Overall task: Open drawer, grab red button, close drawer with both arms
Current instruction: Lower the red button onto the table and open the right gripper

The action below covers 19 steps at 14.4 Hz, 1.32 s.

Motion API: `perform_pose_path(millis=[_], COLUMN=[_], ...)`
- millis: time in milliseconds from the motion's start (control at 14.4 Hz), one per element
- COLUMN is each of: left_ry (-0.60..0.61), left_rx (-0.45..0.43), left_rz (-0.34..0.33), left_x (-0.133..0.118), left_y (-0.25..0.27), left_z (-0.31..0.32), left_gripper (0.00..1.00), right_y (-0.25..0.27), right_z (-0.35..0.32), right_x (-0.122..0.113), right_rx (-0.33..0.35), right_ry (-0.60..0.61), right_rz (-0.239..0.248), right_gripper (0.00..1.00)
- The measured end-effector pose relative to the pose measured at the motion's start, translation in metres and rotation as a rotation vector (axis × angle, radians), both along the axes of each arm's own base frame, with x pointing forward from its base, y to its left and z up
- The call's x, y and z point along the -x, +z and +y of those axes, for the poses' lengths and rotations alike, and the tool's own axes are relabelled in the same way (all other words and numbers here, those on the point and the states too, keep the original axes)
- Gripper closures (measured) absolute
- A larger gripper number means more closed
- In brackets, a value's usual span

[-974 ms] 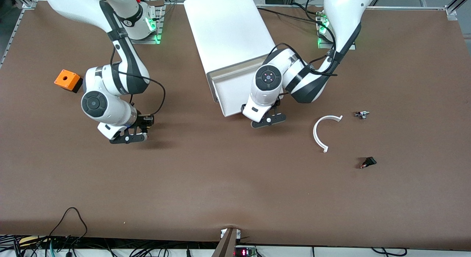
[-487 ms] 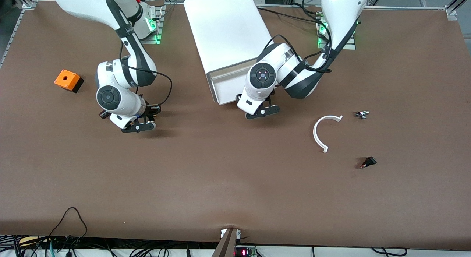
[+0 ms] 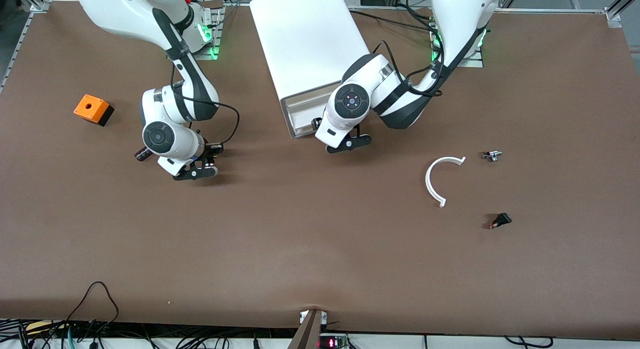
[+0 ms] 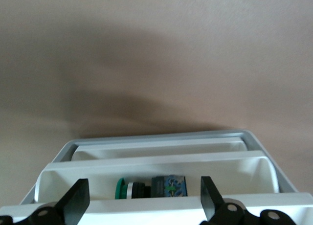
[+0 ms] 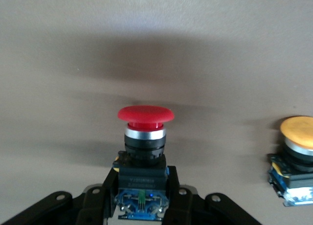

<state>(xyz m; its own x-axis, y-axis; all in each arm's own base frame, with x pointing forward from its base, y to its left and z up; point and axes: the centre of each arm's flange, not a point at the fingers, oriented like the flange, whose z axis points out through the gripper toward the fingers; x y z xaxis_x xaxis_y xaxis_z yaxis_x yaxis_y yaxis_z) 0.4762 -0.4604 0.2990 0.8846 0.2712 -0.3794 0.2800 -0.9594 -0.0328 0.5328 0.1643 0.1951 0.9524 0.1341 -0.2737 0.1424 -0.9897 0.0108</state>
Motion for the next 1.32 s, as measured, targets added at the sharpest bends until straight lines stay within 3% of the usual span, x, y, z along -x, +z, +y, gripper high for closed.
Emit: perform_pose_path(millis=[209, 417, 626, 765, 904, 1113, 1322], left_ry=[-0.012, -0.004, -0.004, -0.003, -0.006, 0.001, 0.023], left_rx=[-0.021, -0.009, -0.006, -0.003, -0.003, 0.004, 0.012], left_rz=[0.041, 0.075, 0.086, 0.092, 0.094, 0.085, 0.039], left_x=[0.007, 0.013, 0.016, 0.017, 0.019, 0.014, -0.014], left_y=[-0.002, -0.003, -0.005, -0.006, -0.006, -0.002, 0.025], left_z=[0.001, -0.002, -0.005, -0.006, -0.008, -0.007, 0.005], left_gripper=[0.00, 0.00, 0.00, 0.00, 0.00, 0.00, 0.00], right_y=[-0.012, -0.007, 0.005, 0.029, 0.076, 0.168, 0.254], right_z=[0.004, 0.018, 0.026, 0.032, 0.041, 0.049, 0.050], right_x=[0.003, 0.001, -0.007, -0.020, -0.040, -0.065, -0.075], right_rx=[0.004, -0.002, -0.009, -0.006, -0.008, -0.042, -0.065], right_ry=[0.016, 0.042, 0.055, 0.060, 0.062, 0.065, 0.066], right_rz=[0.014, -0.001, -0.015, 0.012, 0.023, -0.070, -0.138], right_gripper=[0.58, 0.48, 0.23, 0.03, 0.00, 0.00, 0.00])
